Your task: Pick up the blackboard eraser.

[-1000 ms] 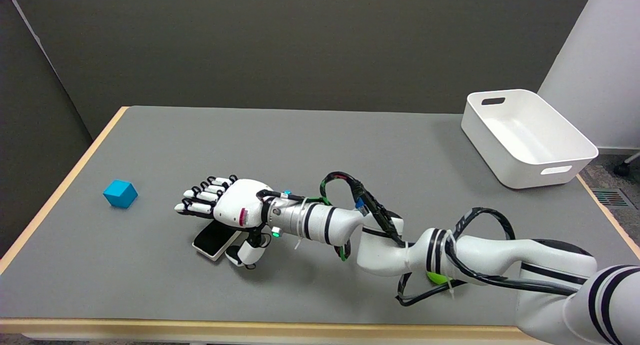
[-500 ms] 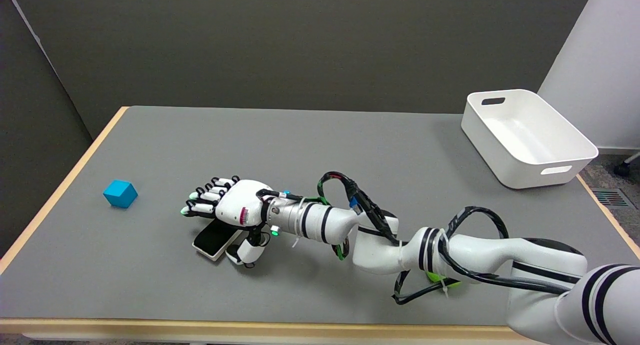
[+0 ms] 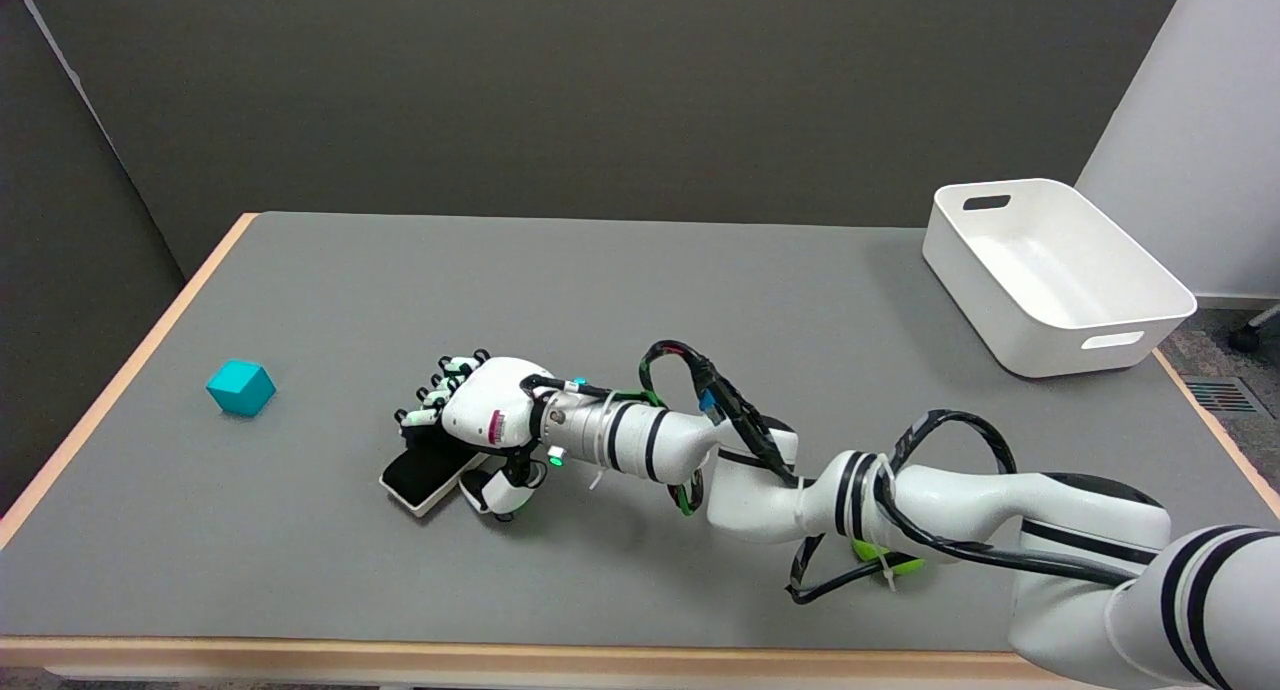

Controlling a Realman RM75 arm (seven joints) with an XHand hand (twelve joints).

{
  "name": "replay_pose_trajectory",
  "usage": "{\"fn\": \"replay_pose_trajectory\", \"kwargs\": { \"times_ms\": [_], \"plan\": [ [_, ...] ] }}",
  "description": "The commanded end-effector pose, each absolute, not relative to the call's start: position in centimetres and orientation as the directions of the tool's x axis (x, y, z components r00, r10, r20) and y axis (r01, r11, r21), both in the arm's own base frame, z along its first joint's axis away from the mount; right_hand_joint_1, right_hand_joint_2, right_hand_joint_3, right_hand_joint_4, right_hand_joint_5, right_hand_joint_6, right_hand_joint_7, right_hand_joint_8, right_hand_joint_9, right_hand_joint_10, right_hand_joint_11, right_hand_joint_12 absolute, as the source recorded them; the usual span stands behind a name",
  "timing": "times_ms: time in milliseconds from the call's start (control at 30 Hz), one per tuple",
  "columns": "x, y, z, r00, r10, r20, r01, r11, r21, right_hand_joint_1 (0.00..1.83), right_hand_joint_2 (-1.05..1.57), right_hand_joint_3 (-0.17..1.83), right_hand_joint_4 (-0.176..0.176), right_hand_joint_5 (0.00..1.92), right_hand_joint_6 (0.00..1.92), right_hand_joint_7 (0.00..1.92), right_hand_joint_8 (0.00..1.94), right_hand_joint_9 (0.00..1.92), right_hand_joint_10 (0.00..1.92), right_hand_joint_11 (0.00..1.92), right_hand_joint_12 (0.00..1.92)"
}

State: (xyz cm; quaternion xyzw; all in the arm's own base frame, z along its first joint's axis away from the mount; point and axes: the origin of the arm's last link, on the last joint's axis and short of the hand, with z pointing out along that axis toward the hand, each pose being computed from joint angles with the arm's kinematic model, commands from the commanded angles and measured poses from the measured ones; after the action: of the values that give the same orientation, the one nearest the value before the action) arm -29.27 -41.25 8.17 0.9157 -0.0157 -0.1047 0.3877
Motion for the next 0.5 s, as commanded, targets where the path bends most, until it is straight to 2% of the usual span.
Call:
{"fn": "replay_pose_trajectory", "kwargs": {
  "times_ms": [33, 67, 100, 133, 167, 367, 500],
  "plan": [
    [-29.1, -41.9, 9.2, 0.976, -0.104, -0.189, 0.07, -0.674, 0.735, 0.87, 1.0, 0.62, 0.154, 0.46, 1.28, 0.6, 0.82, 0.49, 0.98, 0.24, 1.25],
    [-28.8, -42.1, 9.4, 0.978, -0.1, -0.185, 0.072, -0.67, 0.739, 0.81, 1.16, 0.35, 0.171, 0.55, 1.54, 0.64, 0.91, 0.54, 1.05, 0.27, 1.3],
    [-28.7, -42.2, 9.5, 0.978, -0.095, -0.186, 0.076, -0.667, 0.741, 0.88, 1.21, 0.25, 0.114, 0.56, 1.63, 0.68, 1.05, 0.56, 1.09, 0.29, 1.32],
    [-28.3, -42.4, 9.8, 0.979, -0.082, -0.185, 0.085, -0.66, 0.746, 1.02, 1.22, 0.2, 0.022, 0.55, 1.66, 0.72, 1.22, 0.58, 1.1, 0.3, 1.34],
    [-27.8, -42.6, 10.1, 0.98, -0.065, -0.187, 0.1, -0.654, 0.75, 1.12, 1.22, 0.18, -0.044, 0.54, 1.68, 0.76, 1.33, 0.59, 1.12, 0.31, 1.36],
    [-24.3, -44.1, 12.9, 0.981, 0.043, -0.189, 0.177, -0.593, 0.786, 1.15, 1.16, 0.23, -0.083, 0.56, 1.6, 0.84, 1.3, 0.64, 1.18, 0.4, 1.45],
    [-20.6, -45.1, 15.7, 0.973, 0.138, -0.187, 0.231, -0.522, 0.821, 1.16, 1.14, 0.26, -0.099, 0.56, 1.59, 0.85, 1.3, 0.64, 1.21, 0.44, 1.49]
  ]
}}
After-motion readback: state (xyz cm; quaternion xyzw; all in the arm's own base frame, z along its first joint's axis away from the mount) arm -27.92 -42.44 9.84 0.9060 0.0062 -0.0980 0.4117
